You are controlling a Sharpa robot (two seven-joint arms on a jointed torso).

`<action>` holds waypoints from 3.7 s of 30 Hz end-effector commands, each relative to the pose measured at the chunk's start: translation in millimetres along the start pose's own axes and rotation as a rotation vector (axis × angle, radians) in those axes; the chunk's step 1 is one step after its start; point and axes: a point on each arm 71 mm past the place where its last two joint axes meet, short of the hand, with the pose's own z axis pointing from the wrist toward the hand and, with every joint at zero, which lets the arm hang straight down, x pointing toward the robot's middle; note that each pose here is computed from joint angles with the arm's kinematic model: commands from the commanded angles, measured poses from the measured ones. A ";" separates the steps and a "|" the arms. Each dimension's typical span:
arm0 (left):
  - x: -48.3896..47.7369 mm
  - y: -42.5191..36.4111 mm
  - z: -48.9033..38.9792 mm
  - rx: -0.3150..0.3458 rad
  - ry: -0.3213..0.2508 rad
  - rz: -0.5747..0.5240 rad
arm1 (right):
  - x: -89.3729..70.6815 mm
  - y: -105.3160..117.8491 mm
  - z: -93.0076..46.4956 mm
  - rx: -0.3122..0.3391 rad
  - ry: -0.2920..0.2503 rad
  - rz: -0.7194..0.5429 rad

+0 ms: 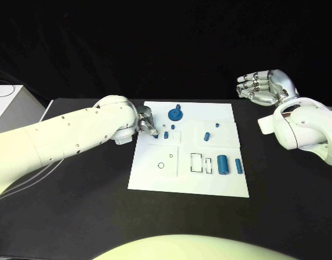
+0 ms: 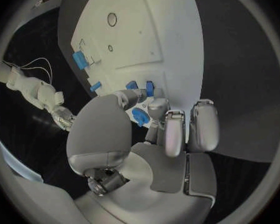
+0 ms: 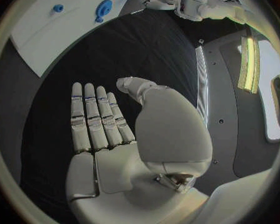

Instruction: Assemble the parts on the task board

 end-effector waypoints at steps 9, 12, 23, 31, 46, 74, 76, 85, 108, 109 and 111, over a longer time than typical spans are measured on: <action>3.6 -2.3 2.9 -0.001 0.016 0.004 | 1.0 0.9 0.2 -0.007 0.012 0.001; 4.2 -2.4 3.7 -0.002 0.018 -0.001 | 1.1 0.9 0.2 -0.006 0.013 0.001; 7.0 -1.5 4.8 -0.005 0.033 0.000 | 0.7 0.5 -0.1 -0.004 0.015 0.002; 8.0 0.1 4.8 -0.009 0.041 0.008 | 0.3 0.2 -0.3 -0.003 0.015 0.002; 8.4 -0.3 5.4 -0.008 0.037 0.000 | -0.1 0.0 -0.5 -0.003 0.016 0.002; 6.2 4.8 5.6 -0.019 0.022 -0.004 | -0.1 -0.7 -0.1 0.001 0.018 0.001; 5.4 5.4 5.1 -0.019 0.018 -0.004 | -0.3 -0.8 -0.1 0.001 0.018 0.001; 6.1 7.6 2.3 -0.013 0.010 -0.018 | -0.6 -1.2 -0.4 -0.001 0.013 0.000; -15.0 5.2 -18.5 0.083 -0.090 -0.280 | 0.2 -2.0 -2.3 -0.015 0.020 -0.012; -16.9 4.3 -19.7 0.101 -0.097 -0.302 | 0.0 -2.2 -2.4 -0.015 0.020 -0.012; -20.5 1.4 -21.6 0.147 -0.113 -0.348 | -0.3 -2.5 -2.4 -0.016 0.019 -0.012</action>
